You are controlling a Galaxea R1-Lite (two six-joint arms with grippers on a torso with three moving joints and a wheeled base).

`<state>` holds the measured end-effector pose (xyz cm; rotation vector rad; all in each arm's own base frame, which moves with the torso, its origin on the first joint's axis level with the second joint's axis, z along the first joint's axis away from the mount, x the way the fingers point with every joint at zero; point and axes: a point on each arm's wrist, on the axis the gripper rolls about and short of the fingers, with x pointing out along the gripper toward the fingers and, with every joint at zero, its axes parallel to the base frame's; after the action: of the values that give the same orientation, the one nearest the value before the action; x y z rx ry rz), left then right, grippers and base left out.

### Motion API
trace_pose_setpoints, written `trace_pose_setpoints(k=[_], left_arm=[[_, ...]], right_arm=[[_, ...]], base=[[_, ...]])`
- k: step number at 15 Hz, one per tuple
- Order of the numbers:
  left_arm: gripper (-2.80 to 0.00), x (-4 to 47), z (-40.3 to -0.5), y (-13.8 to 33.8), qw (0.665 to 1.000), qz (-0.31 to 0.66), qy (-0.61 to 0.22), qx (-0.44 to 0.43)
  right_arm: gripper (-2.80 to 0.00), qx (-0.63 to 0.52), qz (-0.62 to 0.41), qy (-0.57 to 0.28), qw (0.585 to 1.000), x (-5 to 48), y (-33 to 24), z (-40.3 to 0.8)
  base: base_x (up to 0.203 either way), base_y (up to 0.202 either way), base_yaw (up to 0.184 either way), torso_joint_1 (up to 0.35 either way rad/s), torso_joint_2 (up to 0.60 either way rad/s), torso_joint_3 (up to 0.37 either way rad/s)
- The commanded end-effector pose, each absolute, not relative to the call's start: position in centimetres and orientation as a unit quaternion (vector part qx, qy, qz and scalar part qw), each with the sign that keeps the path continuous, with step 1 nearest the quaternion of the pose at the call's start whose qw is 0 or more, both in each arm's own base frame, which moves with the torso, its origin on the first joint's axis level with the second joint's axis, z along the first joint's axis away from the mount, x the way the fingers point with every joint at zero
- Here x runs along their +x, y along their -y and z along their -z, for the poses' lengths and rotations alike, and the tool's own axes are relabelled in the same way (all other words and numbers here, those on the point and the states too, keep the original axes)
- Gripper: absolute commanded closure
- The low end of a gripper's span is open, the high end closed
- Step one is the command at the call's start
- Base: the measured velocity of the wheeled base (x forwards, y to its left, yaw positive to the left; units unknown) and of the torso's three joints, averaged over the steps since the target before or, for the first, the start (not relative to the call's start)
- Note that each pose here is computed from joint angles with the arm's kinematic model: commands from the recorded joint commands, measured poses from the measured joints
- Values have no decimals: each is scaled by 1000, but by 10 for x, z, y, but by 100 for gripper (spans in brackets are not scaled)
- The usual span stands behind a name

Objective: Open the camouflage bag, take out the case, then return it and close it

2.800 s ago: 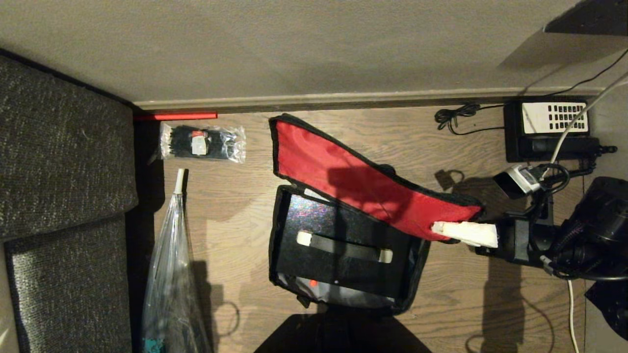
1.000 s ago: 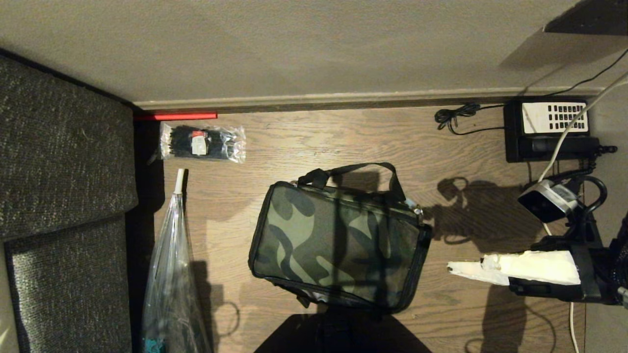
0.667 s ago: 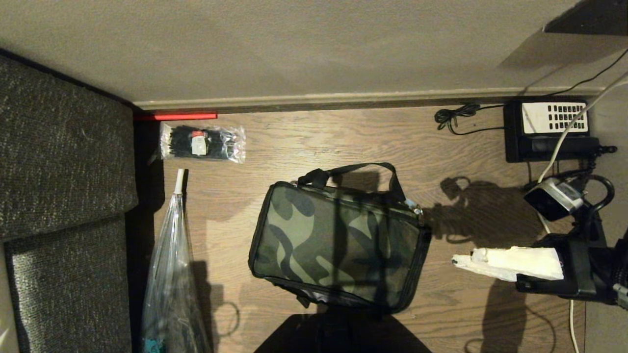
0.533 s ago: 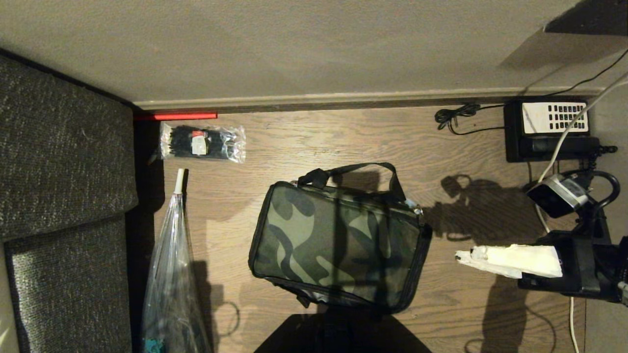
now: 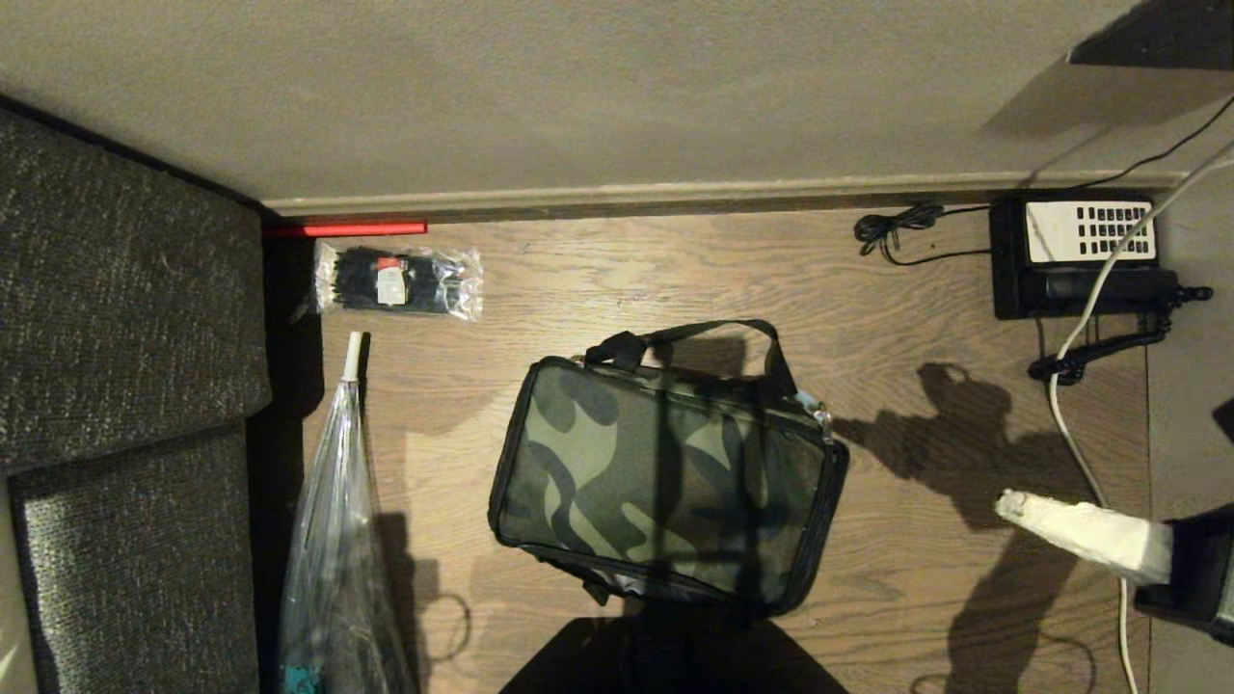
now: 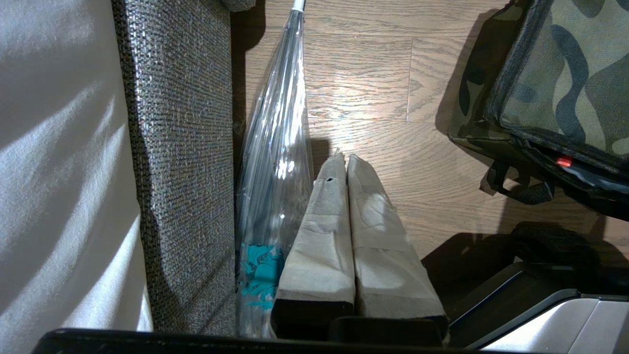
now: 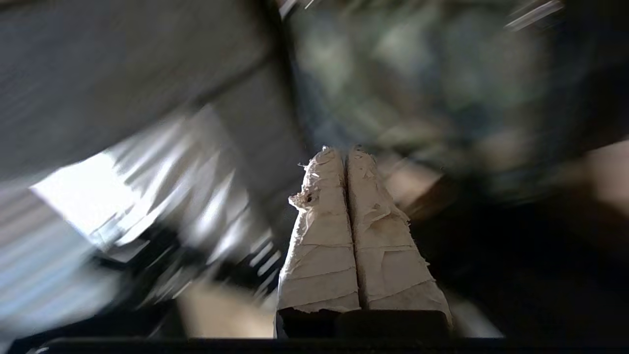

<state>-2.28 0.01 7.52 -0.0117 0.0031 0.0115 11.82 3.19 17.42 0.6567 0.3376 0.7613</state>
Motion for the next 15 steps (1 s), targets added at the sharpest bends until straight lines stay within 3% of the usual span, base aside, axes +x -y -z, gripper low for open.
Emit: trace_pose_setpoints(k=[1, 4, 6, 12, 15], left_arm=[[0, -23, -74, 0, 1000, -6, -2, -6], [0, -23, -74, 0, 1000, -6, -2, -6], [0, -23, -74, 0, 1000, -6, -2, -6], [0, -23, -74, 0, 1000, -6, -2, -6], [0, -23, -74, 0, 1000, -6, -1, -6]], right_arm=[[0, 250, -308, -94, 913, 72, -22, -178], [0, 106, -243, -129, 956, 22, -11, -153], [0, -17, -137, -140, 981, 3, -4, -133], [0, -53, -32, -73, 995, -24, -1, -82], [0, -46, -18, -14, 999, -26, 0, -77]], base=[[0, 0, 0, 0, 0, 0], [0, 0, 0, 0, 0, 0], [0, 0, 0, 0, 0, 0], [0, 0, 0, 0, 0, 0], [0, 0, 0, 0, 0, 0]])
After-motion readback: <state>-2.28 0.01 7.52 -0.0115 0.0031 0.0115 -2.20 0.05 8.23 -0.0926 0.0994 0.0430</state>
